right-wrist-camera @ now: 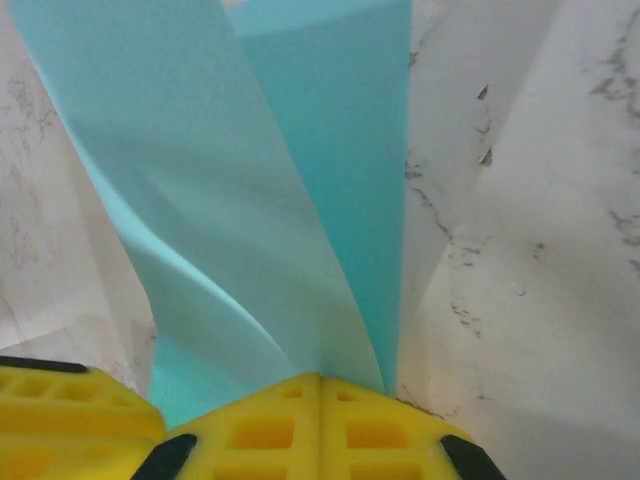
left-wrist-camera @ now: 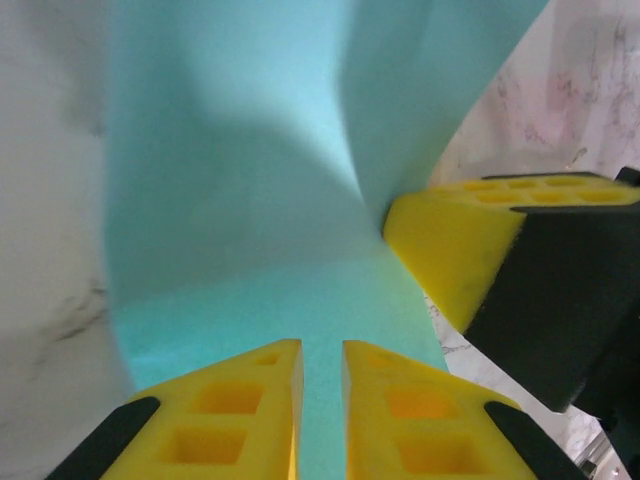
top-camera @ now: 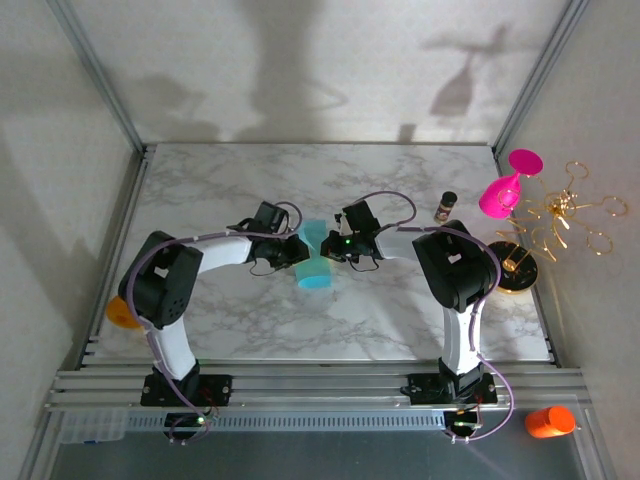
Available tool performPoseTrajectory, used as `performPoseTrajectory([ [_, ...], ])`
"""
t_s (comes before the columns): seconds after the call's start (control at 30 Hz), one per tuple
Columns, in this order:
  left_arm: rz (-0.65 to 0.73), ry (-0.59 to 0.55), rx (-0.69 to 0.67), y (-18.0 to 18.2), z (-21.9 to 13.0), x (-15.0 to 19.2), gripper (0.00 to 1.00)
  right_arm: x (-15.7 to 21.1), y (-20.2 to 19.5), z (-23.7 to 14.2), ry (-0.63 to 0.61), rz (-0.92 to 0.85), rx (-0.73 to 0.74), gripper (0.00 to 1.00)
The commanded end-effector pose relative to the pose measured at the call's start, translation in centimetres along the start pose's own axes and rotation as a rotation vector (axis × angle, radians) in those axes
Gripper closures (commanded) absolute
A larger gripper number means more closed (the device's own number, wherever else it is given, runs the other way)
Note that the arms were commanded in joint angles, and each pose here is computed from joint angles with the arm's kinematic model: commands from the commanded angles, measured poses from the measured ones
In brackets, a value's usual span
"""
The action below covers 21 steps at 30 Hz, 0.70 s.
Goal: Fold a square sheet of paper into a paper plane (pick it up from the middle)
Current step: First fold the square sheet of paper in half at the center of the table.
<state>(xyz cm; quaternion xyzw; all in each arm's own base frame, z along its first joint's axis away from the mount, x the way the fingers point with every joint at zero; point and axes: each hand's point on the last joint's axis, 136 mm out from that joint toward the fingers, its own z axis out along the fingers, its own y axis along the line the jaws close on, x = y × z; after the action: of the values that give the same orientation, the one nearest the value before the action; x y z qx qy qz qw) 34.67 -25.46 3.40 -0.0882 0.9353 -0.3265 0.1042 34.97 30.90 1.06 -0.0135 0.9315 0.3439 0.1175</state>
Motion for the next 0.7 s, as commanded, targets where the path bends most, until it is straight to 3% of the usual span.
performPoseTrajectory([
  [0.0,-0.040,0.041,-0.018,1.4,1.3,1.3,0.82,7.5,-12.2,0.8,0.186,0.122,0.428,0.98],
  [0.3,-0.056,0.076,-0.127,7.7,0.4,4.2,0.83,7.5,-12.2,0.8,0.183,0.117,0.422,0.98],
  [0.4,-0.052,0.063,-0.125,8.2,-1.0,4.3,0.82,7.6,-12.2,0.8,0.184,0.116,0.425,0.98],
  [0.47,-0.038,0.049,-0.099,7.1,-1.8,3.7,0.82,7.5,-12.2,0.8,0.183,0.114,0.426,0.98],
  [0.6,-0.025,-0.034,0.086,0.4,-2.9,1.2,0.81,7.8,-12.4,0.7,0.190,0.114,0.431,0.98],
  [0.67,-0.015,-0.065,0.099,-1.4,-2.6,0.5,0.82,7.9,-12.5,0.7,0.191,0.117,0.438,0.98],
])
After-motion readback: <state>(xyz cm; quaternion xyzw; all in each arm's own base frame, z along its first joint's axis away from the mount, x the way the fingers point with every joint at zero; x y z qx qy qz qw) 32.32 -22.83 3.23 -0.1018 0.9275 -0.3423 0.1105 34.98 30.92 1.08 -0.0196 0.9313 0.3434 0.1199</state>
